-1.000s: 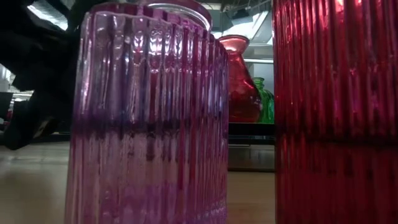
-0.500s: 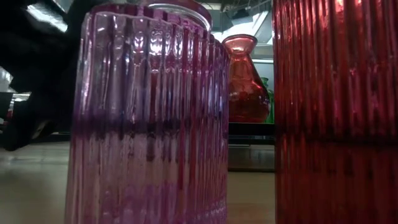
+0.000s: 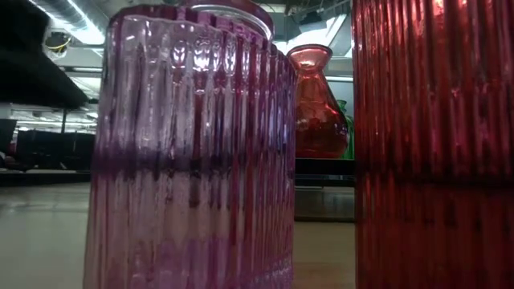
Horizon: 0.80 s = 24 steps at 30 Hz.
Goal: Sort vases onto shelf
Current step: Put the red vase on the shelf aligned with the other red vases
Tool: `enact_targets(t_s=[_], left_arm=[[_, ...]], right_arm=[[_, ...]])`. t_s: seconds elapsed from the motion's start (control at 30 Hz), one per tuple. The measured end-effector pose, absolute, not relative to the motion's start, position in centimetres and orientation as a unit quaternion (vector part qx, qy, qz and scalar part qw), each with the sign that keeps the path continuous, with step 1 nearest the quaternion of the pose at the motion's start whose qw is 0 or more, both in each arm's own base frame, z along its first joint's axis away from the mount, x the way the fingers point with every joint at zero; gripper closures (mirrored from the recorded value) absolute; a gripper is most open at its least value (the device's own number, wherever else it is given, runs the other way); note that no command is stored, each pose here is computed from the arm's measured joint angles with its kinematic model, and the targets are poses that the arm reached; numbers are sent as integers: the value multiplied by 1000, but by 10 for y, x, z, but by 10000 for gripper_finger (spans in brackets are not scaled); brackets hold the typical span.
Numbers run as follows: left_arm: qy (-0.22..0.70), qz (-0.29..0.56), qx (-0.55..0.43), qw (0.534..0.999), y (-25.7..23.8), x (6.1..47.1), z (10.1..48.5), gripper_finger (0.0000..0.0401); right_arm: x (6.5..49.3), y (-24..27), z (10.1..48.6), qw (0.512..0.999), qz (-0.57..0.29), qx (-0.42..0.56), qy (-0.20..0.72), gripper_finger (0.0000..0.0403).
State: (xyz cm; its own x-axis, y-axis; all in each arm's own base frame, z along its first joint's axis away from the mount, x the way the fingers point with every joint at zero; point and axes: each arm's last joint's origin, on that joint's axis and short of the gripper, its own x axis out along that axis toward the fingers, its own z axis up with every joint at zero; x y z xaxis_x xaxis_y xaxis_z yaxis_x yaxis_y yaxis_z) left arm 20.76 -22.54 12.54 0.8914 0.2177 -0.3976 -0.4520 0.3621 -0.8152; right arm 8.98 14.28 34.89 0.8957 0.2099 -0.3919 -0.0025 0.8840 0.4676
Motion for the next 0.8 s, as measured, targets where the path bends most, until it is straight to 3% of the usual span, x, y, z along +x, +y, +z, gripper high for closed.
enact_targets(t_s=[0.23, 0.4, 0.63, 0.8], left_arm=[[128, 51, -482, 866, -259, 209, 156, 401], [163, -16, -447, 879, -271, 215, 169, 401], [203, -53, -441, 873, -273, 214, 167, 401], [241, -85, -433, 864, -276, 211, 165, 401]], right_arm=[[98, 197, 327, 938, 108, 240, 224, 399], [112, 227, 309, 935, 133, 226, 240, 372], [160, 248, 295, 940, 111, 265, 186, 262], [205, 255, 288, 936, 175, 268, 144, 180]])
